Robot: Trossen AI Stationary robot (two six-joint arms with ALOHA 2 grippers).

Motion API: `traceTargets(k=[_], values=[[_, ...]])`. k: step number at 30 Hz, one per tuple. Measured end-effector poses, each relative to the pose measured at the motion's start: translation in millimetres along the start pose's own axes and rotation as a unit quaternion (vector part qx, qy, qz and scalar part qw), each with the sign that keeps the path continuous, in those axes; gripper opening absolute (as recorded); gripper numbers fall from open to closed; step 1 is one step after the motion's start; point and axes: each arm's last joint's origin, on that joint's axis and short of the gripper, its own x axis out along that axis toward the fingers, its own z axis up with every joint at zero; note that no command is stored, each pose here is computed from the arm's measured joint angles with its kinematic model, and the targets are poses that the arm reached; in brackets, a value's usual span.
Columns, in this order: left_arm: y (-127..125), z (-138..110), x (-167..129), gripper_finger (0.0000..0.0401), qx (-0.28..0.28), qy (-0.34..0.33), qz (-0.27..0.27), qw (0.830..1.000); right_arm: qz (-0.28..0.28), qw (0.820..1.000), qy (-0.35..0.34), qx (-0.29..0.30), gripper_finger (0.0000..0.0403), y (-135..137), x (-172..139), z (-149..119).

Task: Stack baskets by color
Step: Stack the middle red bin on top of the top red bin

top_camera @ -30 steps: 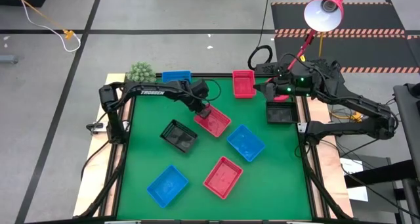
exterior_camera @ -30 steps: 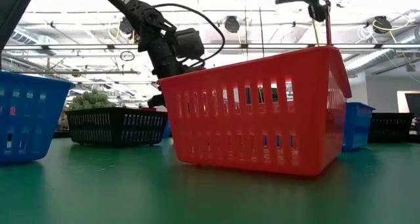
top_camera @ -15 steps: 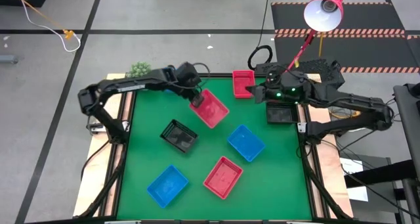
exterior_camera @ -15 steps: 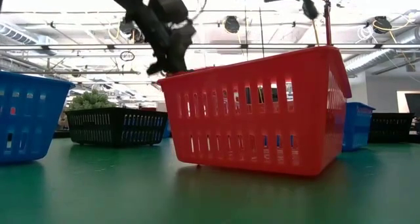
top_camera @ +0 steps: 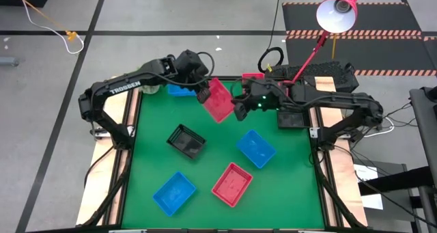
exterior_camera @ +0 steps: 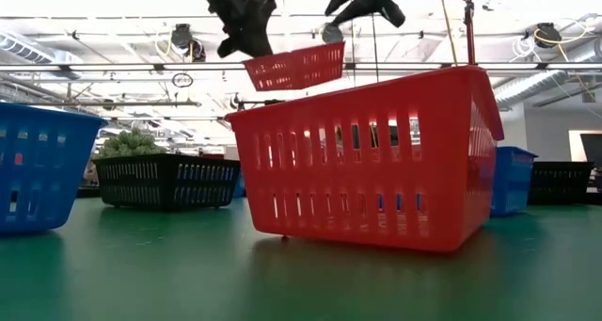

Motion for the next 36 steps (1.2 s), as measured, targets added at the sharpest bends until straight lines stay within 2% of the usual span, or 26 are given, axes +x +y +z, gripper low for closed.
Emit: traceTargets(k=[3,7,12,17,21,29,36], values=[[-2,4,-4,0.0007,0.001,-0.01,0.007,1.0,-0.033,0.997,-0.023,-0.061,0.0129,-4,4,4],[-6,4,-4,0.0007,-0.002,-0.012,0.011,1.0,-0.058,0.992,-0.038,-0.102,0.0165,-10,10,10],[-11,3,-4,0.0009,0.0,-0.014,0.02,1.0,-0.065,0.989,-0.022,-0.128,0.0176,-22,20,14],[-12,3,-4,0.0007,0.001,-0.015,0.024,1.0,-0.032,0.992,0.008,-0.122,0.015,-29,36,14],[-11,3,-4,0.0012,0.001,-0.016,0.026,1.0,-0.034,0.992,0.009,-0.12,0.0117,-31,40,15],[-11,4,-4,0.0008,0.007,-0.021,0.027,0.999,-0.049,0.993,0.0,-0.11,0.0013,-37,38,18],[-12,8,-5,0.0024,0.005,-0.041,0.02,0.999,-0.056,0.995,0.008,-0.084,0.0008,-38,38,17]])
